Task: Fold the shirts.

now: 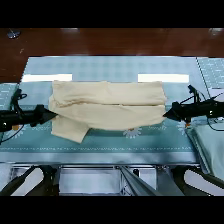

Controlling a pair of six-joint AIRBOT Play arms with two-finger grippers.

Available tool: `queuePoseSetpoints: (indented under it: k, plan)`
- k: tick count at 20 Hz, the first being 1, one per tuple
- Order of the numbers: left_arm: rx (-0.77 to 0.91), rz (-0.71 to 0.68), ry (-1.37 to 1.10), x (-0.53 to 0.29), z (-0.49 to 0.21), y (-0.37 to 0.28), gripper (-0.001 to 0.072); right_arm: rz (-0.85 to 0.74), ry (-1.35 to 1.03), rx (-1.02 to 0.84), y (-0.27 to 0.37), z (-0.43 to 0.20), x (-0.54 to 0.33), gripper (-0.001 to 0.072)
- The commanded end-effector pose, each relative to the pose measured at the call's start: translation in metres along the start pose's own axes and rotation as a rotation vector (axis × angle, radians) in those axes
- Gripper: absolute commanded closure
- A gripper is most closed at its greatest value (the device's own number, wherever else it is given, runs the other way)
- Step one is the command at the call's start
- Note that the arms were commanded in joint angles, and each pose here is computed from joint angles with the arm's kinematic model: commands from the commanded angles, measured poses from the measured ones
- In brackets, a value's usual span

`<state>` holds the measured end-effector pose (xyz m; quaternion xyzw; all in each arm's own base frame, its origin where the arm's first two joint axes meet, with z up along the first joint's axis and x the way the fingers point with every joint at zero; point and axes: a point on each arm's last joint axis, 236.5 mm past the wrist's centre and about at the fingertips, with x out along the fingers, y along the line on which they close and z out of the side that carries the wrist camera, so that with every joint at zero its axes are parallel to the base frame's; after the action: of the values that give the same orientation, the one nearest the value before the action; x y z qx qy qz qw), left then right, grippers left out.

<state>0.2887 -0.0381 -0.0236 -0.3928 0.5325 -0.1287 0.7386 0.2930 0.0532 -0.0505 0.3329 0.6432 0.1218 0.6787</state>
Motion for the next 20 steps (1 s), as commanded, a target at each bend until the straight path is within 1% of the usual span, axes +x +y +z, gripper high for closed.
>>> queuePoseSetpoints:
  k: [1,4,8,11,13,17,18,19,20]
  plan:
    - [0.022,-0.026,-0.137,-0.019,0.054,-0.02,0.0679,0.017,-0.125,-0.065,0.026,0.043,-0.028,0.0691]
    - [0.003,-0.009,-0.15,-0.007,0.085,-0.017,0.0679,0.058,-0.249,-0.058,0.042,0.088,-0.041,0.0691]
    - [0.029,0.016,-0.145,0.03,0.129,-0.019,0.0679,0.134,-0.246,-0.015,0.046,0.131,-0.028,0.069]
    - [-0.01,0.019,-0.161,0.05,0.164,-0.021,0.0679,0.155,-0.213,-0.018,0.049,0.158,-0.008,0.069]
    - [-0.019,0.003,-0.109,0.068,0.169,-0.023,0.0678,0.152,-0.194,-0.021,0.051,0.173,0.007,0.069]
    - [-0.017,-0.006,-0.036,0.093,0.165,-0.023,0.0678,0.15,-0.162,0.052,0.041,0.192,0.025,0.069]
    - [-0.019,-0.006,-0.037,0.093,0.165,-0.022,0.0631,0.15,-0.162,0.055,0.04,0.194,0.026,0.0689]
    - [-0.024,-0.008,-0.04,0.09,0.167,-0.021,0.0342,0.151,-0.169,0.058,0.039,0.195,0.024,0.0591]
    - [-0.026,-0.018,-0.019,0.083,0.166,-0.022,0.001,0.156,-0.167,0.054,0.039,0.196,0.018,0.0228]
